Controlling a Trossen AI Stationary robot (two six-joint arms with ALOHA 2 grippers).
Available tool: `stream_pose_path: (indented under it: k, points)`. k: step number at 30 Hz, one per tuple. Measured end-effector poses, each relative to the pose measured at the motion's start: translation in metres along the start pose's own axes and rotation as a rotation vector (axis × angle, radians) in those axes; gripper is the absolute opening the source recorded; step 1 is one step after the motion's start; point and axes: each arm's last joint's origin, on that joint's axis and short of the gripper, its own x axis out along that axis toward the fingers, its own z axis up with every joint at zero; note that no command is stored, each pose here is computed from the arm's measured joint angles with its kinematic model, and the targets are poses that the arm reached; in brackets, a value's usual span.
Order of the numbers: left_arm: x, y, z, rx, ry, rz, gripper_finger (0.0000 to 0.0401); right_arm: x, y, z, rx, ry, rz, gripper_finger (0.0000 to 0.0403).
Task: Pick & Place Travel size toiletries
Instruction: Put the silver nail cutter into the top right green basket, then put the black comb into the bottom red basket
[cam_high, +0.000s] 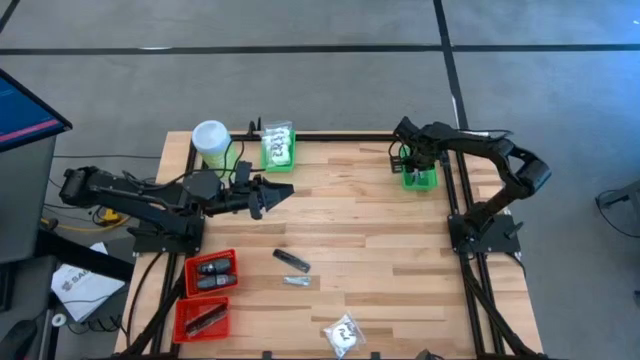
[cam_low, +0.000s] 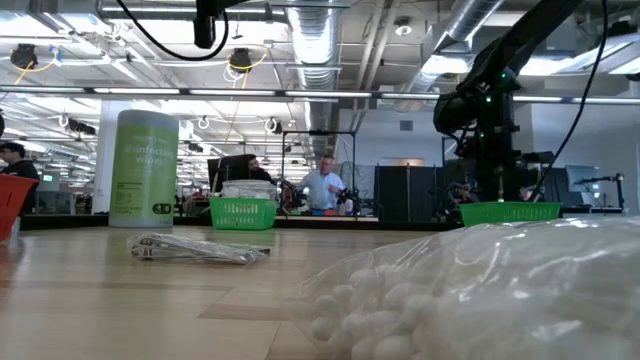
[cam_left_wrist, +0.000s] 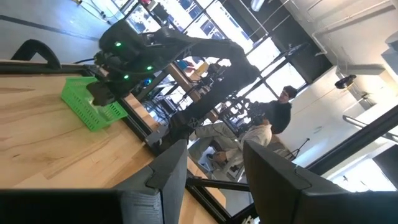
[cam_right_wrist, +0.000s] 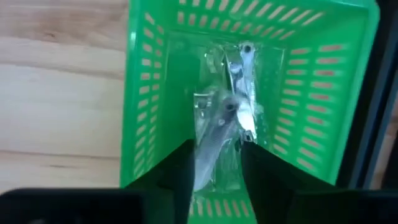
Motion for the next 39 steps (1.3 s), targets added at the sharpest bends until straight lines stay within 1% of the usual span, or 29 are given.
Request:
stream_pose_path:
  k: [6, 9, 13, 15, 18, 21, 23, 25, 26, 28, 29, 33, 34, 36, 39]
  points:
    - [0.0, 0.002, -0.002, 0.009, 0.018, 0.019, 0.0151, -0.021, -0.007, -0.003, -0.031, -0.076, 0.034, 0.0187]
    - [0.0, 0.002, -0.002, 0.009, 0.018, 0.02, 0.0151, -0.035, -0.01, -0.007, -0.054, -0.125, 0.071, 0.0211]
    - [0.0, 0.004, -0.004, 0.019, 0.052, 0.03, 0.015, -0.055, -0.011, -0.016, -0.086, -0.186, 0.155, 0.0226]
    - [-0.001, 0.006, -0.008, 0.032, 0.101, 0.044, 0.0146, -0.066, -0.01, -0.022, -0.109, -0.214, 0.21, 0.0228]
    - [0.001, 0.013, -0.017, 0.055, 0.199, 0.079, 0.013, -0.08, -0.003, -0.03, -0.146, -0.252, 0.338, 0.0223]
    - [0.003, 0.021, -0.029, 0.1, 0.343, 0.104, 0.01, -0.092, 0.009, -0.038, -0.198, -0.267, 0.508, 0.0211]
    - [0.005, 0.029, -0.042, 0.133, 0.463, 0.139, 0.0074, -0.099, 0.019, -0.045, -0.244, -0.249, 0.623, 0.0198]
    - [0.007, 0.037, -0.058, 0.149, 0.576, 0.182, 0.0043, -0.103, 0.03, -0.053, -0.269, -0.203, 0.72, 0.0179]
    - [0.01, 0.04, -0.064, 0.151, 0.616, 0.187, 0.0026, -0.105, 0.036, -0.057, -0.285, -0.182, 0.763, 0.0167]
    - [0.014, 0.045, -0.079, 0.155, 0.717, 0.192, 0.0008, -0.107, 0.048, -0.065, -0.32, -0.149, 0.826, 0.0136]
    - [0.016, 0.047, -0.087, 0.153, 0.761, 0.185, 0.0007, -0.109, 0.054, -0.07, -0.339, -0.142, 0.85, 0.0117]
    - [0.02, 0.057, -0.121, 0.174, 0.902, 0.23, 0.0001, -0.109, 0.074, -0.091, -0.425, -0.093, 0.883, 0.0027]
    - [0.021, 0.06, -0.128, 0.178, 0.925, 0.245, 0.0001, -0.109, 0.079, -0.097, -0.447, -0.081, 0.887, 0.0014]
    - [0.023, 0.068, -0.142, 0.179, 0.969, 0.295, 0.0001, -0.107, 0.089, -0.108, -0.476, -0.059, 0.891, 0.0013]
    - [0.026, 0.079, -0.155, 0.195, 0.991, 0.357, 0.0, -0.101, 0.103, -0.122, -0.508, -0.019, 0.883, 0.0009]
